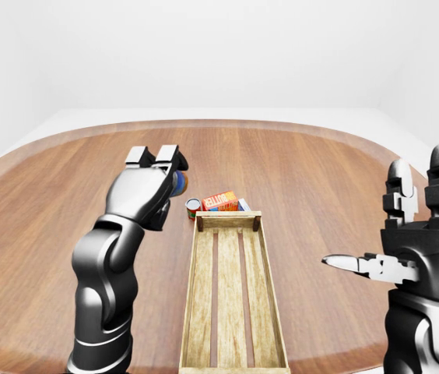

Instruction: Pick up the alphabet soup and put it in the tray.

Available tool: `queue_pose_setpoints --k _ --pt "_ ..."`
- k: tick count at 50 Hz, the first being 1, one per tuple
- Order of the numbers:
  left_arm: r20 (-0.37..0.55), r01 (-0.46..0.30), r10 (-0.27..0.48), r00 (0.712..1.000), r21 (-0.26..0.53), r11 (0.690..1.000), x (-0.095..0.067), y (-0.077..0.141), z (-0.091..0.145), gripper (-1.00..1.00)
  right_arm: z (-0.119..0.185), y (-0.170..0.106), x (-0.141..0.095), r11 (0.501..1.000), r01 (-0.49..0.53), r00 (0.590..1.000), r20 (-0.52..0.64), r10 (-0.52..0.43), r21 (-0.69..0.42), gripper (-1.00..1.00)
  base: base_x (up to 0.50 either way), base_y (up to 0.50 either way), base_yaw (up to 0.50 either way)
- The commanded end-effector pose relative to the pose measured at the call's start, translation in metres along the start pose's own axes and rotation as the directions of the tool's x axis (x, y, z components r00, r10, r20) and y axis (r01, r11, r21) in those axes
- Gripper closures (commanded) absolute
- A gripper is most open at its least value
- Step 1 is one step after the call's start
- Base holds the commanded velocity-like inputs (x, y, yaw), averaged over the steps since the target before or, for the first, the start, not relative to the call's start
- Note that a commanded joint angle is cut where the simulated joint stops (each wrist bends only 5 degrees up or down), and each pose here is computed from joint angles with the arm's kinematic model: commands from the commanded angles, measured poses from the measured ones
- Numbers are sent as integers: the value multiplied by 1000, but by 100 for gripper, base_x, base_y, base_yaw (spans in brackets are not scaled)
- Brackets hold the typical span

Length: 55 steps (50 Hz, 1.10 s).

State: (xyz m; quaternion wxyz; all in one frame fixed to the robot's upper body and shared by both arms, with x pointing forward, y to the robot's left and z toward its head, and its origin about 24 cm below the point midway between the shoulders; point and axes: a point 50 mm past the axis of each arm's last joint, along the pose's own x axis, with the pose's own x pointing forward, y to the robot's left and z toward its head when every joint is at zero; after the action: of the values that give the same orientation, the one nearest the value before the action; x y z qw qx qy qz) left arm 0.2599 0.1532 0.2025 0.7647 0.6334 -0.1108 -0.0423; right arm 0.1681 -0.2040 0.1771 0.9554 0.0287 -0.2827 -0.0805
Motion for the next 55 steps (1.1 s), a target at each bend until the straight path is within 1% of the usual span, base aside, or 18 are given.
queue_pose_setpoints --k 1,5,8,9,11,19,21,22,26,27,30,35,39,41,44,52,53,55 --pt "139 37 -25 990 -85 996 -3 -19 52 100 3 1 0 1000 -1 1000 10 1 2 -100 0 0 0" --pt "163 104 -88 983 -90 990 2 -34 66 100 6 -1 -1 1000 3 1000 26 -3 0 -100 0 0 0" --pt "184 217 -196 963 -105 970 1 -61 77 100 6 0 -1 1000 1 1000 23 -1 0 -100 0 0 0" --pt "186 272 -251 950 -95 958 1 -74 80 100 6 1 -1 1000 0 1000 22 0 0 -100 0 0 0" --pt "201 333 -309 929 -96 938 1 -88 87 100 6 1 -1 1000 -2 1000 21 2 2 -100 0 0 0" --pt "256 457 -423 869 -89 885 2 -117 110 100 4 2 -1 1000 -6 1000 16 6 5 -100 0 0 0" --pt "278 491 -453 847 -84 867 -1 -125 117 100 3 4 -1 1000 -8 1000 12 8 7 -100 0 0 0" --pt "278 543 -508 816 -63 838 -2 -140 120 100 4 4 -1 1000 -10 1000 15 10 8 -100 0 0 0" --pt "268 615 -587 764 -27 788 -4 -161 122 100 8 2 -1 1000 -9 999 30 9 8 -100 0 0 0" --pt "252 626 -604 756 -6 780 -3 -165 120 100 8 3 -1 1000 -10 999 31 10 12 -100 0 0 0" --pt "266 642 -613 744 -31 766 -5 -169 123 100 7 3 -1 1000 -13 1000 27 12 11 -100 0 0 0" --pt "246 695 -672 698 -10 719 -7 -185 120 100 7 3 -1 1000 -13 1000 28 13 15 -100 0 0 0" --pt "239 711 -690 683 -5 703 -6 -191 120 100 6 4 0 1000 -14 1000 24 14 13 -100 0 0 0" --pt "227 735 -716 661 0 678 -6 -198 118 100 6 5 0 1000 -16 1000 23 16 14 -100 0 0 0" --pt "212 752 -737 642 11 659 -7 -204 116 100 6 4 -1 1000 -13 1000 22 13 12 -100 0 0 0" --pt "166 765 -761 628 53 642 -5 -211 111 100 4 5 -1 1000 -17 1000 16 17 16 -100 0 0 0" --pt "149 752 -752 642 68 656 -2 -213 110 100 4 5 -1 1000 -18 1000 16 18 16 -100 0 0 0" --pt "142 752 -752 643 63 656 0 -217 109 100 4 5 -1 1000 -19 1000 14 19 15 -100 0 0 0"
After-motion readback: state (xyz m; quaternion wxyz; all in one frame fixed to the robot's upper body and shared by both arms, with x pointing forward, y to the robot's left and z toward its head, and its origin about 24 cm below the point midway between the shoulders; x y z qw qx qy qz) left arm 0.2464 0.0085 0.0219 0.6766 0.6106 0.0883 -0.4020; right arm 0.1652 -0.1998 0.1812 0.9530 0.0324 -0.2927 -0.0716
